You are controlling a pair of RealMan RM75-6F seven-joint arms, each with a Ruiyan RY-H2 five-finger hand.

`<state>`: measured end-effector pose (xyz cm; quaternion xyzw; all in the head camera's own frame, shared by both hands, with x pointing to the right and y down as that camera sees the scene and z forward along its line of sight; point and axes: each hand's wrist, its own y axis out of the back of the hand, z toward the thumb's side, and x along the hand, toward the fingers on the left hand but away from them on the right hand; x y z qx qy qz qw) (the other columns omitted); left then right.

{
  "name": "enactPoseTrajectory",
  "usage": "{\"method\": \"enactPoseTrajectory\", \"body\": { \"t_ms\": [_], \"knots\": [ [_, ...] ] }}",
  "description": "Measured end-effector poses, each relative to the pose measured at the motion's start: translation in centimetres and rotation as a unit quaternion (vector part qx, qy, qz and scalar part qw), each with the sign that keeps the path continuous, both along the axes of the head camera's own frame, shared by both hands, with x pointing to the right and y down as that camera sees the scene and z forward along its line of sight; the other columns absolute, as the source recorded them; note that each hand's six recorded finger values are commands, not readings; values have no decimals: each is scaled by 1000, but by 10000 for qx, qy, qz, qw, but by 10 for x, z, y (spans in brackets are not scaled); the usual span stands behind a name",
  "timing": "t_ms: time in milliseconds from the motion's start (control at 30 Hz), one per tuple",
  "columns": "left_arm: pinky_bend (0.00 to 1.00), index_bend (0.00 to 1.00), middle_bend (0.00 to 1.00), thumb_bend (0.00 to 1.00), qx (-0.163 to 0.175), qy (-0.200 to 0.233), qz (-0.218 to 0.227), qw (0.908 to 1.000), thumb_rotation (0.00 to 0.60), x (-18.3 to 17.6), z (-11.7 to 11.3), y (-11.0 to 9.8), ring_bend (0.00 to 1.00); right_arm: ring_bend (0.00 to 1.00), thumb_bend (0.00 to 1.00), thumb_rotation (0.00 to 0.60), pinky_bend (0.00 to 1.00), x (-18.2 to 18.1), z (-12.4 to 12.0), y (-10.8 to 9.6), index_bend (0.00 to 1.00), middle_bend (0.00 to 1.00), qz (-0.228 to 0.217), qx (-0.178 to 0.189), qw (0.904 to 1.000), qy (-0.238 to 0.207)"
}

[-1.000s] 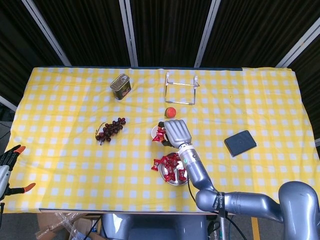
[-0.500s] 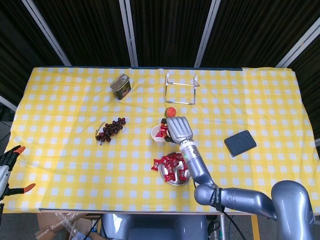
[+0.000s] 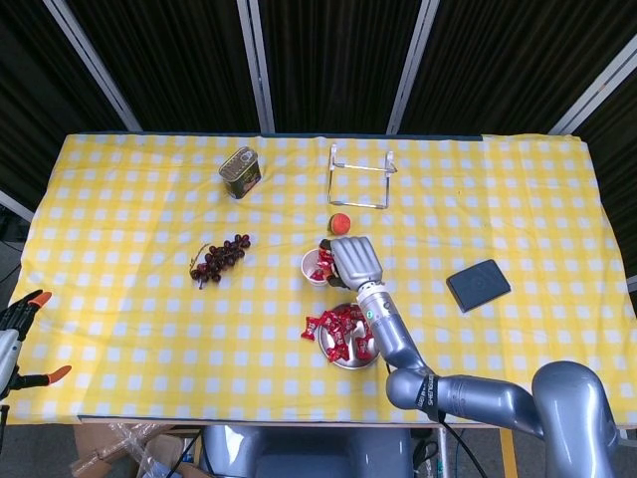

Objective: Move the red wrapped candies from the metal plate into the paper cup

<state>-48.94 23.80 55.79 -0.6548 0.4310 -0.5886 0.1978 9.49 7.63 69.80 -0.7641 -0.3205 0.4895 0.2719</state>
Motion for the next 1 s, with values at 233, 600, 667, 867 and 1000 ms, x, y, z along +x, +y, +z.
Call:
{"method": "enactPoseTrajectory", "body": {
  "t_ms": [233, 600, 667, 867, 1000],
  "knots": [
    [0, 0, 0, 50, 2, 3, -2, 10000, 600, 0, 0, 0, 0, 911, 602, 600, 1000, 2, 1, -1, 433, 771, 41, 31, 10000, -15],
    [0, 0, 0, 49, -5, 9, -4, 10000, 600, 0, 0, 0, 0, 912, 573, 600, 1000, 3, -1, 1, 421, 771, 29, 45, 10000, -38],
    [0, 0, 0, 49, -3, 8, -5, 10000, 600, 0, 0, 0, 0, 911, 564, 600, 1000, 2, -1, 1, 407, 771, 25, 45, 10000, -45],
    [0, 0, 0, 49, -2, 11, -8, 10000, 600, 0, 0, 0, 0, 911, 510, 600, 1000, 0, -3, 4, 342, 771, -35, 45, 10000, -58],
    [0, 0, 0, 49, 3, 11, -10, 10000, 600, 0, -1, 0, 0, 912, 495, 600, 1000, -2, -3, 5, 321, 771, -40, 43, 10000, -72]
  ]
}}
